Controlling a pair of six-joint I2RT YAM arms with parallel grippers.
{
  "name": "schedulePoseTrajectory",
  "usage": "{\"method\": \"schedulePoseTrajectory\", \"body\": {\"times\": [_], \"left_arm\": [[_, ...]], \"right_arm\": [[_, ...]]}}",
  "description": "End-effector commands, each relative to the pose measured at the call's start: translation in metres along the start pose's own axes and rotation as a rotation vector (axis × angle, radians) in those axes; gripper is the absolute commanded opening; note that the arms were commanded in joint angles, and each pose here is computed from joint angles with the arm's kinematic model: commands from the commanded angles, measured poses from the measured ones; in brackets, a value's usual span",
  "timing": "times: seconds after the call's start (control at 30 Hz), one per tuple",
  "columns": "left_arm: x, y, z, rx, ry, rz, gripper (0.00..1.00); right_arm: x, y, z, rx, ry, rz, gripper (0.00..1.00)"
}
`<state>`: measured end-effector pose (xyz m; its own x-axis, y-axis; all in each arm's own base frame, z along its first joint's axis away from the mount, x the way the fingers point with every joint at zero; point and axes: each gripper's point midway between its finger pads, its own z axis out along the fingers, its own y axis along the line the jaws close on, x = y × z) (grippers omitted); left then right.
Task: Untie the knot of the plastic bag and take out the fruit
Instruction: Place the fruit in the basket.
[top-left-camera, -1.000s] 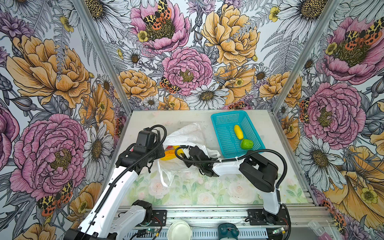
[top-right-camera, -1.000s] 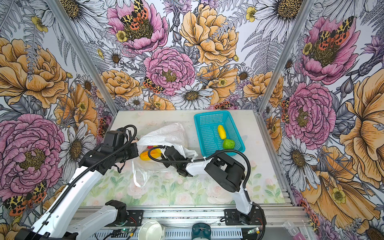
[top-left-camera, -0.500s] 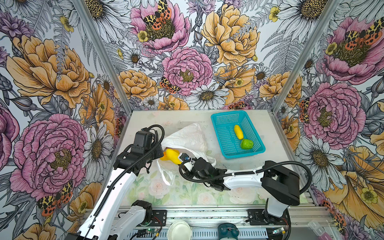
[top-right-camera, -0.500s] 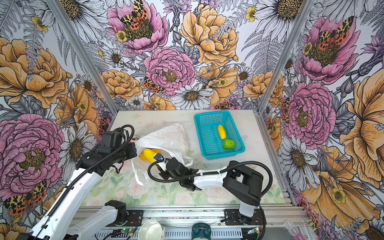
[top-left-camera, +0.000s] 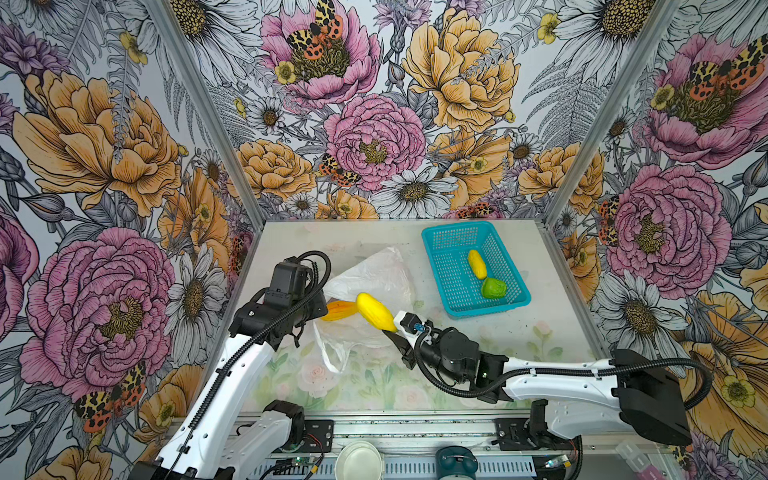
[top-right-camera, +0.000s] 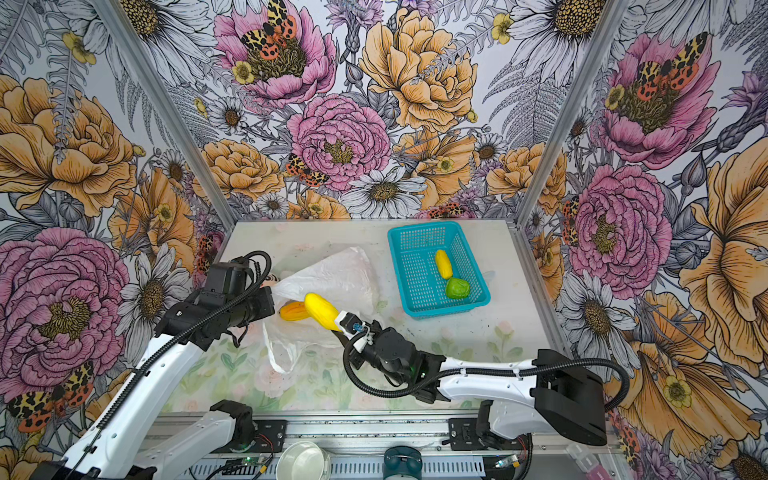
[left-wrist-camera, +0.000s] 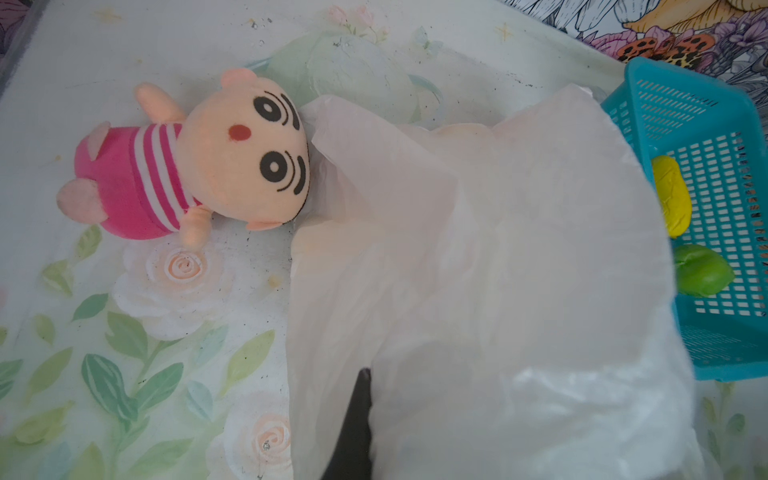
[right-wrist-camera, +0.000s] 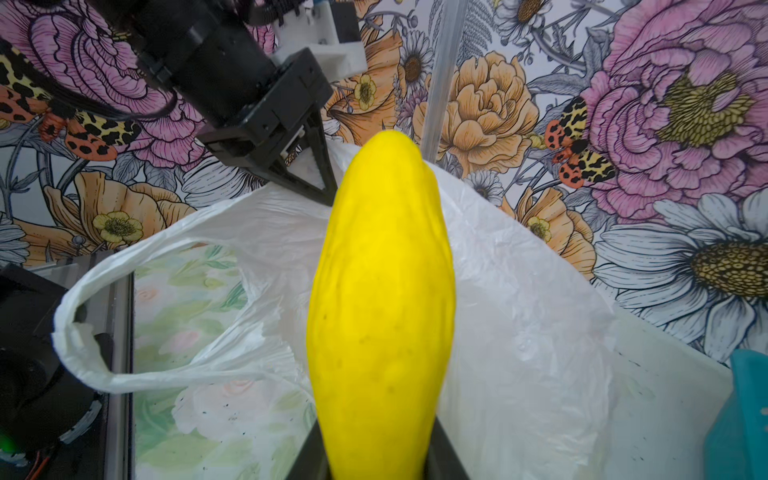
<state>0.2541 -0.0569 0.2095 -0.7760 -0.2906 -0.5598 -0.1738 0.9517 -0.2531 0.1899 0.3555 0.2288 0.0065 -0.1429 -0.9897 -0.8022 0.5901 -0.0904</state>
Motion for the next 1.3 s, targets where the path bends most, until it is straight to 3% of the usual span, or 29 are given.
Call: {"method": "schedulePoseTrajectory", "body": {"times": [0.0,0.3,0.6,0.87,1.27], "left_arm": [[0.002,0.003,0.000,-0.021,-0.007,0.024,0.00],[0.004,-0.001,-0.003,-0.013,-0.007,0.042,0.00],[0.007,-0.004,0.000,-0.010,0.011,0.052,0.00],[0.008,-0.005,0.001,-0.008,0.019,0.056,0.00],[0.006,-0.003,0.000,-0.016,0.007,0.052,0.00]], "right_arm": [[-0.023,-0.028,-0.020,0.122,-0.101,0.005,0.27],[-0.039,-0.121,-0.063,0.407,-0.138,0.135,0.28],[0.003,-0.195,-0.088,0.629,-0.012,0.327,0.32],[0.051,-0.234,-0.077,0.677,0.186,0.510,0.27],[0.114,-0.266,-0.035,0.700,0.431,0.565,0.28]]}}
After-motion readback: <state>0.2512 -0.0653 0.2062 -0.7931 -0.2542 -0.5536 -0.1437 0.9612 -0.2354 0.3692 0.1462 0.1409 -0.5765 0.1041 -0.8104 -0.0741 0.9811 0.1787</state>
